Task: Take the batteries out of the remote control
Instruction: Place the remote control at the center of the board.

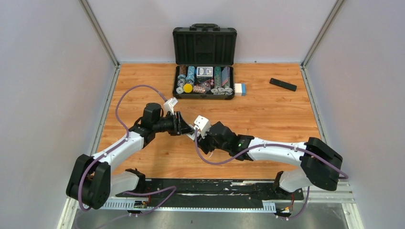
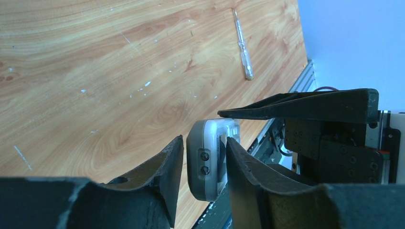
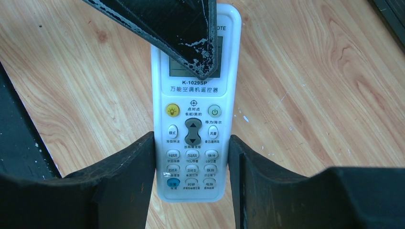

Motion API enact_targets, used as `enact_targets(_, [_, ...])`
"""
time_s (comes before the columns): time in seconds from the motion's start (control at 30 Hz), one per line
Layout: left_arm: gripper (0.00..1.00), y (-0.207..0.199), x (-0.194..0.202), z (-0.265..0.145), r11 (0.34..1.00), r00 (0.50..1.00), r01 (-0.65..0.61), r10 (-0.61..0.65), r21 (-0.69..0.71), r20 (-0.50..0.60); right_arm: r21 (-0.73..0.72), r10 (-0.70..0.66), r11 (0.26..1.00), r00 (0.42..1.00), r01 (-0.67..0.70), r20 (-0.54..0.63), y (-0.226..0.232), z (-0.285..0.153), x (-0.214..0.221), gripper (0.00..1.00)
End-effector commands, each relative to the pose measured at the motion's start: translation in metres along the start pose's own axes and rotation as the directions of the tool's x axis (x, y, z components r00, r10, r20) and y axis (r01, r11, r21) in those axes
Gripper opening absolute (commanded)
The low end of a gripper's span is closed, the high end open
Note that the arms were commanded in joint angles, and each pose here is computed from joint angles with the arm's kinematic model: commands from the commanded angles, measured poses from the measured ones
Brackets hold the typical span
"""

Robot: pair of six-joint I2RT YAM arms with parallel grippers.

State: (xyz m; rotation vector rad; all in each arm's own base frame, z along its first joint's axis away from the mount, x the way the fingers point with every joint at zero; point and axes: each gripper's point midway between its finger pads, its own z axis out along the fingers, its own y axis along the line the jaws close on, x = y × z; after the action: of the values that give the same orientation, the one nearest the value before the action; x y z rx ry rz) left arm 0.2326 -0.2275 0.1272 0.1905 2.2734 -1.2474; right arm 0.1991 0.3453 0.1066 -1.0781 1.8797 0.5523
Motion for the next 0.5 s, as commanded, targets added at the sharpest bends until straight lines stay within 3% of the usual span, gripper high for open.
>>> enact_targets(0.0, [0.43,-0.0147,-0.016,0.0003,0.998,0.998,-0.043,0.041,0.043,0.036,0.007,-0.022,1.0,0.997,0.022,0.067,0.0015,0.0024,-0.0231,0.07])
enact_targets(0.2, [0.29,-0.0153,-0.0153,0.0004,0.998,0.999,-0.041,0.039,0.048,0.032,0.019,-0.015,1.0,0.998,0.014,0.058,0.0001,0.0041,-0.022,0.1])
enact_targets(0.47, [0.05,-0.0152,-0.013,0.0006,0.998,0.999,-0.04,0.039,0.053,0.023,0.064,0.0,0.998,1.0,-0.001,0.017,-0.0068,0.0055,-0.0156,0.24])
